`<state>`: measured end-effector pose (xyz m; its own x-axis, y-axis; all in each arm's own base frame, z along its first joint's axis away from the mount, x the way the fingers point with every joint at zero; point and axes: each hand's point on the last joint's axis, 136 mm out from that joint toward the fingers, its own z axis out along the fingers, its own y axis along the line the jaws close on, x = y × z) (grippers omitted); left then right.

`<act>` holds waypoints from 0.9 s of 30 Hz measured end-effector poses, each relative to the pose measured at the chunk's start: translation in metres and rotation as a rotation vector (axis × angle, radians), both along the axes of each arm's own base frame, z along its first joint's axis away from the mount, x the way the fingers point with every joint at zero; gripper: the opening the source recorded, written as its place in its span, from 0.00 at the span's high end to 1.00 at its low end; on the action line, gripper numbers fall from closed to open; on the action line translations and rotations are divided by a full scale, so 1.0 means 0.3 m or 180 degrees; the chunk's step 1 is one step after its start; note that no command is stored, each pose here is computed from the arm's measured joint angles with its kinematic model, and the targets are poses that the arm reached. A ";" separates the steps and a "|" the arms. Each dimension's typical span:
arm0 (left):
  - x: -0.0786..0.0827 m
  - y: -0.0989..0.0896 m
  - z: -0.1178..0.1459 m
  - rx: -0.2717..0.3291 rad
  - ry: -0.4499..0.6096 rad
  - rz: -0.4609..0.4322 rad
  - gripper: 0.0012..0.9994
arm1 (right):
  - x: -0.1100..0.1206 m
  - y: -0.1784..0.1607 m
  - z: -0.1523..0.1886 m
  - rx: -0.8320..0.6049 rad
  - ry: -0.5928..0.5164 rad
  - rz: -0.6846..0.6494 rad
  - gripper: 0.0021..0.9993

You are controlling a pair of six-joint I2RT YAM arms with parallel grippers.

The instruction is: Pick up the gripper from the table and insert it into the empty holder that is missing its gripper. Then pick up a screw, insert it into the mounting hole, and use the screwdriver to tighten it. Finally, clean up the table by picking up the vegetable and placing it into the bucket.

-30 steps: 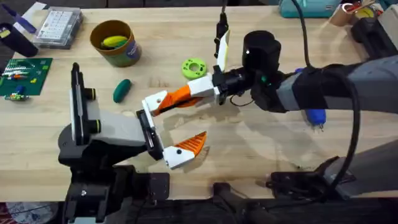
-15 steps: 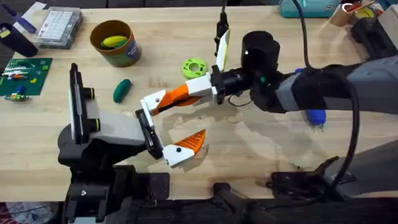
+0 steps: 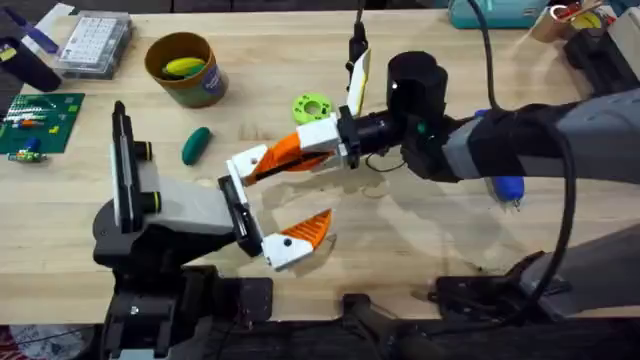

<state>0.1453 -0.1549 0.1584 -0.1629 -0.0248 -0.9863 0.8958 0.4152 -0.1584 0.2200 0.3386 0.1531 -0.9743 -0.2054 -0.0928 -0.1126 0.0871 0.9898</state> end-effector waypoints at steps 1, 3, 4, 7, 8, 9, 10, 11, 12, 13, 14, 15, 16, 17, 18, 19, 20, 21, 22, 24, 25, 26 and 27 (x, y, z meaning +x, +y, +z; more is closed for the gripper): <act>-0.004 -0.002 0.000 0.0003 -0.0009 -0.0024 0.01 | 0.004 0.003 -0.007 -0.0021 0.0014 -0.0026 0.60; -0.009 -0.005 0.001 0.0004 -0.0016 -0.0055 0.01 | 0.006 0.007 -0.019 -0.0044 0.0024 -0.0049 0.56; -0.010 -0.005 0.001 0.0003 -0.0014 -0.0059 0.01 | 0.007 0.008 -0.021 -0.0047 0.0025 -0.0055 0.56; -0.010 -0.006 0.001 0.0006 -0.0021 -0.0061 0.01 | 0.009 0.009 -0.022 -0.0051 0.0022 -0.0068 0.52; -0.010 -0.006 0.001 0.0007 -0.0025 -0.0061 0.01 | 0.010 0.009 -0.022 -0.0053 0.0023 -0.0073 0.51; -0.010 -0.006 0.001 0.0008 -0.0026 -0.0061 0.01 | 0.010 0.009 -0.022 -0.0054 0.0023 -0.0074 0.50; -0.010 -0.006 0.001 0.0009 -0.0028 -0.0062 0.01 | 0.010 0.009 -0.023 -0.0055 0.0025 -0.0076 0.49; -0.010 -0.006 0.001 0.0011 -0.0033 -0.0062 0.01 | 0.011 0.009 -0.023 -0.0056 0.0025 -0.0081 0.48; -0.010 -0.006 0.001 0.0013 -0.0038 -0.0063 0.01 | 0.013 0.009 -0.023 -0.0058 0.0025 -0.0087 0.45; -0.010 -0.006 0.001 0.0015 -0.0043 -0.0063 0.01 | 0.014 0.008 -0.024 -0.0061 0.0031 -0.0092 0.41; -0.011 -0.006 0.001 0.0017 -0.0047 -0.0065 0.01 | 0.017 0.006 -0.025 -0.0062 0.0032 -0.0102 0.37; -0.011 -0.006 0.001 0.0018 -0.0050 -0.0070 0.01 | 0.021 0.003 -0.024 -0.0061 0.0032 -0.0113 0.33; -0.012 -0.006 0.001 0.0019 -0.0052 -0.0076 0.01 | 0.027 -0.001 -0.024 -0.0060 0.0036 -0.0126 0.26; -0.013 -0.007 0.001 0.0019 -0.0052 -0.0082 0.01 | 0.033 -0.006 -0.023 -0.0057 0.0036 -0.0140 0.18; -0.014 -0.007 0.000 0.0019 -0.0051 -0.0086 0.01 | 0.041 -0.013 -0.023 -0.0054 0.0032 -0.0158 0.11; -0.014 -0.007 0.001 0.0019 -0.0052 -0.0086 0.01 | 0.051 -0.021 -0.022 -0.0051 0.0037 -0.0181 0.06; -0.014 -0.007 0.001 0.0019 -0.0052 -0.0087 0.01 | 0.061 -0.030 -0.022 -0.0050 0.0041 -0.0207 0.03; -0.014 -0.007 0.001 0.0019 -0.0052 -0.0088 0.01 | 0.072 -0.039 -0.022 -0.0049 0.0046 -0.0238 0.01; -0.014 -0.007 0.001 0.0019 -0.0052 -0.0089 0.01 | 0.083 -0.048 -0.021 -0.0047 0.0048 -0.0267 0.01; -0.014 -0.007 0.001 0.0018 -0.0052 -0.0089 0.01 | 0.102 -0.063 -0.021 -0.0045 0.0050 -0.0322 0.01; -0.014 -0.007 0.001 0.0018 -0.0052 -0.0089 0.01 | 0.112 -0.072 -0.021 -0.0044 0.0051 -0.0348 0.01; -0.014 -0.007 0.001 0.0018 -0.0051 -0.0089 0.01 | 0.119 -0.078 -0.021 -0.0043 0.0053 -0.0369 0.01; -0.015 -0.007 0.001 0.0018 -0.0051 -0.0090 0.01 | 0.125 -0.084 -0.020 -0.0043 0.0055 -0.0387 0.01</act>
